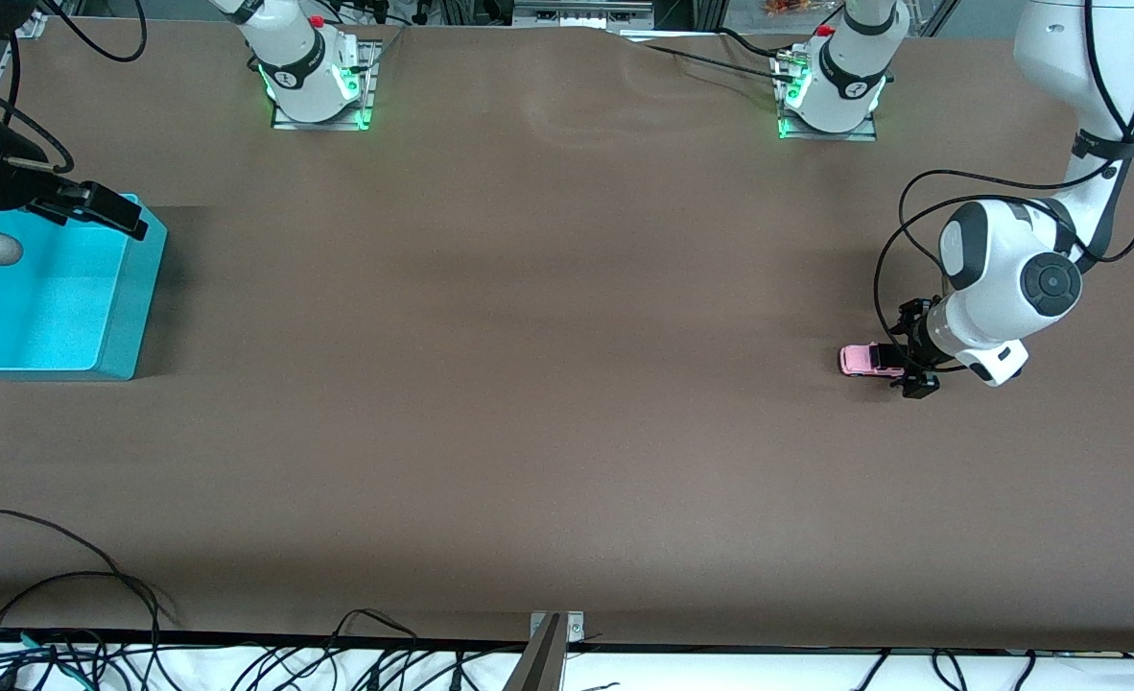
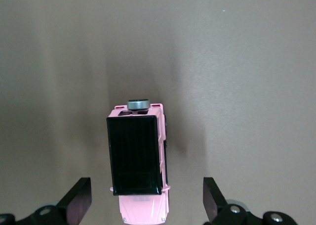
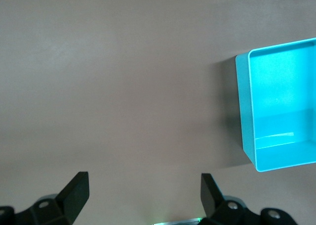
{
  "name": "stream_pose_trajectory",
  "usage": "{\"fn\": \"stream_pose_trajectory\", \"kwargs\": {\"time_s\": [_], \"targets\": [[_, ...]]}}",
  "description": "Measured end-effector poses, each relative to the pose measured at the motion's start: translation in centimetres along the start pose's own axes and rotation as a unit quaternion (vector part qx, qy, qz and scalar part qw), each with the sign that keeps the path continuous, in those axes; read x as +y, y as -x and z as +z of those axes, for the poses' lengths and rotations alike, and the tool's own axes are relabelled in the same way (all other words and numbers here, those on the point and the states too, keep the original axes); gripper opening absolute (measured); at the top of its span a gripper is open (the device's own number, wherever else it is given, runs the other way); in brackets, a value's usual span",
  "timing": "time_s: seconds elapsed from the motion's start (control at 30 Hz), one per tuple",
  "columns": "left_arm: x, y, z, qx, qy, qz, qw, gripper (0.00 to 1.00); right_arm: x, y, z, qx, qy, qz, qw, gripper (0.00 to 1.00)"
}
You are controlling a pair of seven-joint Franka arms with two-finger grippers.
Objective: Wind and store pink jeep toy
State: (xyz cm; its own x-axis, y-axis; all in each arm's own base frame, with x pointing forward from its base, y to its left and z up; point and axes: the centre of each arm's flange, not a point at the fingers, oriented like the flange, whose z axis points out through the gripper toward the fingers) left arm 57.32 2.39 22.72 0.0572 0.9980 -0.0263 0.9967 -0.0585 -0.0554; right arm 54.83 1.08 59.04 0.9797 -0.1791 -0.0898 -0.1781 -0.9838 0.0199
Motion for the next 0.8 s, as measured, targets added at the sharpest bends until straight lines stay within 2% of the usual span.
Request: {"fn": "stream_pose_trajectory", "kwargs": {"time_s": [0.33, 0.47, 0.57, 0.77, 0.8], "targets": [[-0.3, 0.0, 1.9, -0.002, -0.016, -0.010, 1.000, 1.00, -1.1, 0.4, -0.2, 0.000, -0.002, -0.010, 1.000, 1.00], [-0.3, 0.0, 2.1, -0.002, -0.018, -0.017, 1.000, 0.97, -1.0, 0.4, -0.2, 0.000, -0.002, -0.010, 1.000, 1.00], [-0.3, 0.0, 2.1, 0.004, -0.019, -0.012, 1.000, 0.87, -0.8, 0.4, -0.2, -0.001, -0.002, -0.013, 1.000, 1.00], [-0.4, 0.0, 2.3, 0.016, -0.022, -0.001, 1.000, 0.57, 0.1, 0.2, -0.1, -0.002, -0.003, -0.011, 1.000, 1.00], [-0.3, 0.0, 2.2, 0.016, -0.020, -0.001, 1.000, 0.48, 0.3, 0.1, -0.1, -0.002, -0.003, -0.010, 1.000, 1.00]]}}
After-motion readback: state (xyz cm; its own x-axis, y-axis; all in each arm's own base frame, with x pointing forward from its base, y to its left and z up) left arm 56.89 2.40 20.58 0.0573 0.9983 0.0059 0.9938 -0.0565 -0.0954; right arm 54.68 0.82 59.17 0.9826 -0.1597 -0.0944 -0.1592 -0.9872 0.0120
